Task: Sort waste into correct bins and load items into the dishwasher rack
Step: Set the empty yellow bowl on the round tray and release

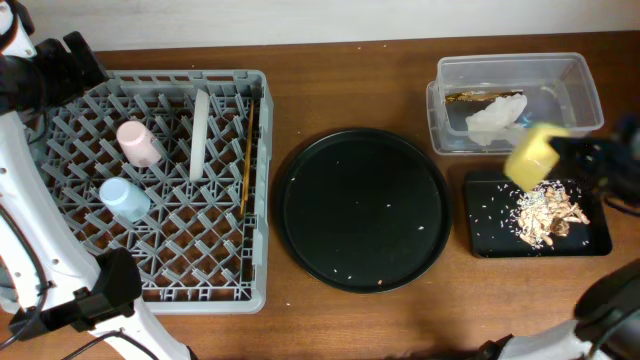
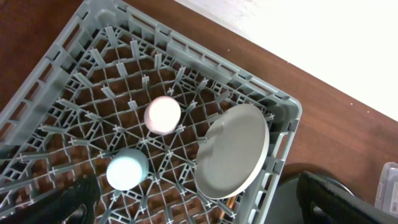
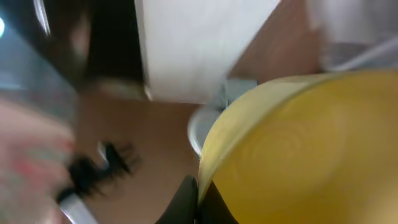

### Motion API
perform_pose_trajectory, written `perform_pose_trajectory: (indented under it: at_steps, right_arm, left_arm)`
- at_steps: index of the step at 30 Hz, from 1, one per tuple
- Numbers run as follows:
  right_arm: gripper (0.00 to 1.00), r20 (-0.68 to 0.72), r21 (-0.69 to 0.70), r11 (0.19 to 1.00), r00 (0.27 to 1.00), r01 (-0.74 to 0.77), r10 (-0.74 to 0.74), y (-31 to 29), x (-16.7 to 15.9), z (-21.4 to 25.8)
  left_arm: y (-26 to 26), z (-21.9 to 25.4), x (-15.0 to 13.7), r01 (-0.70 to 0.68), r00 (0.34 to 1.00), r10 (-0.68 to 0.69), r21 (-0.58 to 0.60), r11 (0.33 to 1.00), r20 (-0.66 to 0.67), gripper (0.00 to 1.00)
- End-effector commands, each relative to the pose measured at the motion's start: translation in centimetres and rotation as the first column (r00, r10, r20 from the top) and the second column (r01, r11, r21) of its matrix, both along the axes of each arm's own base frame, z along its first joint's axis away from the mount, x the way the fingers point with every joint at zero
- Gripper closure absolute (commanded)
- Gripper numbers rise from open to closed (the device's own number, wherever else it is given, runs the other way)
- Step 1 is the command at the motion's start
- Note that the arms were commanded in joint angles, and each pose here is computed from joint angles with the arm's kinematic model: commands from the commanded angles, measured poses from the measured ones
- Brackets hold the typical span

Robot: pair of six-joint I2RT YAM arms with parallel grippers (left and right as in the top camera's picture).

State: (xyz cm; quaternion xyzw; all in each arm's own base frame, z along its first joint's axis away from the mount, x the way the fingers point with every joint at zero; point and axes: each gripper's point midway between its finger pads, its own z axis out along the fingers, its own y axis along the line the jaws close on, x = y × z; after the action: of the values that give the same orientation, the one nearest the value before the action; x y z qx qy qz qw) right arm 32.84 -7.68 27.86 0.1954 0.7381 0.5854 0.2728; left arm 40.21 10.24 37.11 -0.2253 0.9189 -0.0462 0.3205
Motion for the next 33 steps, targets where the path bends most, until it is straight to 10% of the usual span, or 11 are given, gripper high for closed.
perform_pose_trajectory:
  at_steps: [1, 5, 14, 17, 21, 33]
  right_arm:
    - [0.96, -0.005, -0.245, 0.939, 0.969, -0.242, 0.248, 7.2, -0.1, 1.9]
    - [0.96, -0.407, -0.606, 0.674, 0.893, -0.421, 0.192, 14.9, 2.3, -4.7]
    - [0.96, -0.413, -0.879, 0.236, 0.909, -0.414, 0.056, 33.4, 0.2, -14.2]
    - [0.96, -0.450, -0.867, 0.207, 0.891, -0.453, 0.061, 35.8, -0.7, -17.3]
    - [0.39, -0.454, -0.866, 0.205, 0.889, -0.456, 0.057, 35.8, -0.6, -17.6]
    - [0.02, -0.345, -0.901, 0.360, 0.904, -0.243, -0.252, 16.7, 6.3, 0.1]
  left_arm:
    - [-0.1, 0.8, -0.4, -0.001, 1.000, 0.001, 0.004, 1.000, 0.024, 0.00]
    - [-0.1, 0.9, -0.4, -0.001, 1.000, 0.001, 0.004, 1.000, 0.024, 0.01]
    - [-0.1, 0.8, -0.4, -0.001, 1.000, 0.001, 0.004, 1.000, 0.024, 0.01]
    - [-0.1, 0.9, -0.4, -0.001, 1.000, 0.001, 0.004, 1.000, 0.024, 0.01]
    - [-0.1, 0.9, -0.4, -0.001, 1.000, 0.001, 0.004, 1.000, 0.024, 0.01]
    - [-0.1, 0.9, -0.4, -0.001, 1.000, 0.001, 0.004, 1.000, 0.024, 0.01]
